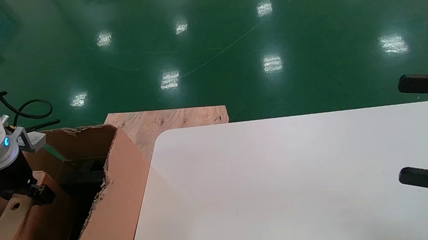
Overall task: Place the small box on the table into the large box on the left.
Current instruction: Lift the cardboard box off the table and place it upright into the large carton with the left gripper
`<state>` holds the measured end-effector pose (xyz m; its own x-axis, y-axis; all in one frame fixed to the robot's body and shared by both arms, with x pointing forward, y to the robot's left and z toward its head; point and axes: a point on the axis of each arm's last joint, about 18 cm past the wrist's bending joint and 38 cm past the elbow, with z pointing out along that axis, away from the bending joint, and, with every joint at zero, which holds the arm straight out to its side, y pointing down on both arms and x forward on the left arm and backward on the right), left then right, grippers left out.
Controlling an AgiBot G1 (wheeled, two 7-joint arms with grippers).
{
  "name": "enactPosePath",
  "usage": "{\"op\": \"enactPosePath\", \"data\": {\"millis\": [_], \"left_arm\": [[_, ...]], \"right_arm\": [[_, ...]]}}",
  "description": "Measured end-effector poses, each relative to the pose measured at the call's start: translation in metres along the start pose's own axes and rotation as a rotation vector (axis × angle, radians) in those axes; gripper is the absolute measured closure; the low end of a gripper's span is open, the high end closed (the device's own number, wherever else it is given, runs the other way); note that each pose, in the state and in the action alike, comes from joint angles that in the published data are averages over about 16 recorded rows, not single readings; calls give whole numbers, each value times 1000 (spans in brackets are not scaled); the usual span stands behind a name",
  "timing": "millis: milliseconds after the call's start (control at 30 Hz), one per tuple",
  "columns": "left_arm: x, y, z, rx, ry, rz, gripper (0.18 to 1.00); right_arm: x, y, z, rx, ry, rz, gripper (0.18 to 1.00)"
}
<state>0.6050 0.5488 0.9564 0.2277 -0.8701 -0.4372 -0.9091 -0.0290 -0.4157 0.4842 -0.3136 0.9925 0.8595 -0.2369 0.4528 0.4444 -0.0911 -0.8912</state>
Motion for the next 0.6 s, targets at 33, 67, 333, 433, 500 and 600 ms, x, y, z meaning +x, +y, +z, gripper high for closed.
{"op": "enactPosePath", "data": {"millis": [33, 67, 333, 433, 500, 600], "left_arm": [[0, 0, 1, 1, -2, -2, 932], [-1, 0, 2, 3, -4, -4, 932], [-8, -1, 8, 30, -22, -23, 932], [-10, -1, 10, 39, -26, -28, 932], [-11, -1, 12, 44, -27, -30, 932], [-12, -1, 14, 52, -28, -32, 932]], "right_arm": [[0, 0, 0, 0, 0, 0, 194], [0, 0, 0, 0, 0, 0, 190], [0, 0, 0, 0, 0, 0, 178], [0, 0, 0, 0, 0, 0, 178], [0, 0, 0, 0, 0, 0, 178], [0, 0, 0, 0, 0, 0, 178]]}}
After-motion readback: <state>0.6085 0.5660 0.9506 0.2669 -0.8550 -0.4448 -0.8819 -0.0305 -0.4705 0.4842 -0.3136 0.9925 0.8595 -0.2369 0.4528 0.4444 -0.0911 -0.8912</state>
